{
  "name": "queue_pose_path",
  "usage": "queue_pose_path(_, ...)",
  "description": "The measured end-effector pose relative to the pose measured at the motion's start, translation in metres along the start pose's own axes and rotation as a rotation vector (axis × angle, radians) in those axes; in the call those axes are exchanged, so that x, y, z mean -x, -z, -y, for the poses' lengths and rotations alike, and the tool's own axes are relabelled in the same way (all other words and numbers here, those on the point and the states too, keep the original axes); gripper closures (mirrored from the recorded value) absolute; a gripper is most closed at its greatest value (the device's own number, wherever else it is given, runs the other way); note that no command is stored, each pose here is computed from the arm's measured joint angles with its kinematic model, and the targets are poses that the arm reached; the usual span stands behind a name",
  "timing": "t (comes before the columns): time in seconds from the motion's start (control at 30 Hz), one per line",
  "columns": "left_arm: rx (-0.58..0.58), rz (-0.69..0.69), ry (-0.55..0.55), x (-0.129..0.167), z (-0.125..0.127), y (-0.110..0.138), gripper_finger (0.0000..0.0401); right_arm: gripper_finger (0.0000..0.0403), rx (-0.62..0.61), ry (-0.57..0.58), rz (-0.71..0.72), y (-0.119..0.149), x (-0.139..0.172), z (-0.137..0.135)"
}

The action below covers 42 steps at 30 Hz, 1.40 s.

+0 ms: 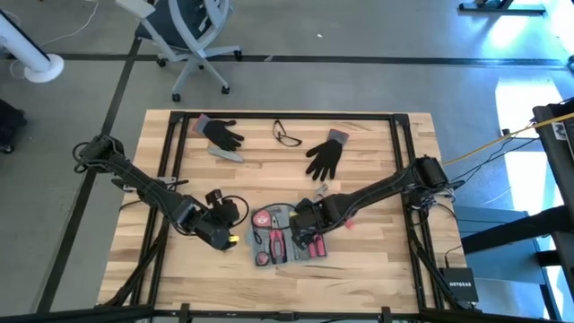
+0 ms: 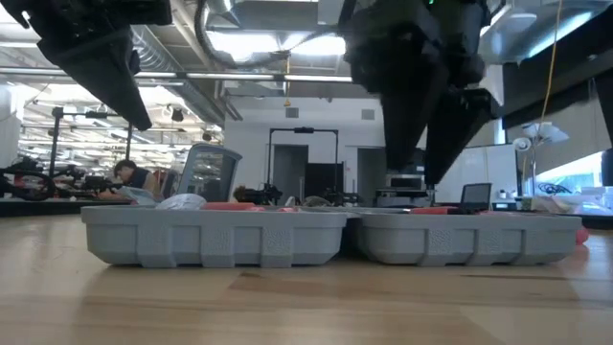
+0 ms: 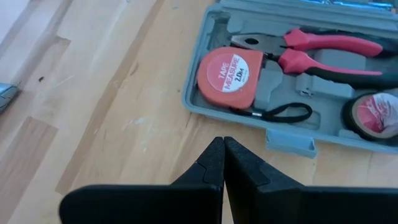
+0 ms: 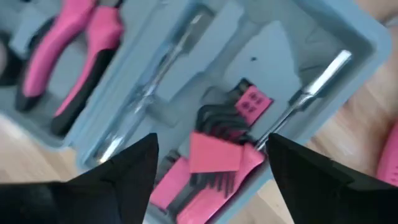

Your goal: Prefit tool cases

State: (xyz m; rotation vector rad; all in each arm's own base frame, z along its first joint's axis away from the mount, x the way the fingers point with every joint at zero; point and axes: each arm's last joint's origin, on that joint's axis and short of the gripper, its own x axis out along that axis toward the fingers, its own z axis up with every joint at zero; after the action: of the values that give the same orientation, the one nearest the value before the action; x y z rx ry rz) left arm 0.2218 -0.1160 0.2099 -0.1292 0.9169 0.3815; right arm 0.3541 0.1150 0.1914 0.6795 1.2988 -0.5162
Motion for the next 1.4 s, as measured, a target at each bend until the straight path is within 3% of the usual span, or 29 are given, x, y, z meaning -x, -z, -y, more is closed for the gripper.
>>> queue_pose_path(0.33, -0.017, -0.015, 0.021, 0.000, 0.001, 0.000, 0.0401, 0.0112, 0.058, -0.004, -0.101, 0.005, -0.016, -0.001)
queue_pose_path(0.57, -0.010, -0.016, 0.022, 0.000, 0.001, 0.000, 0.0401, 0.0112, 0.068, 0.013, -0.084, 0.003, -0.029, -0.003)
queue_pose_path(0.9, -0.009, -0.019, 0.022, 0.000, 0.001, 0.001, 0.0401, 0.0112, 0.103, 0.123, -0.115, 0.004, -0.027, 0.007)
queue_pose_path(1.4, 0.023, -0.053, 0.050, -0.001, 0.001, 0.000, 0.0401, 0.0112, 0.149, 0.179, -0.041, 0.001, -0.022, 0.007)
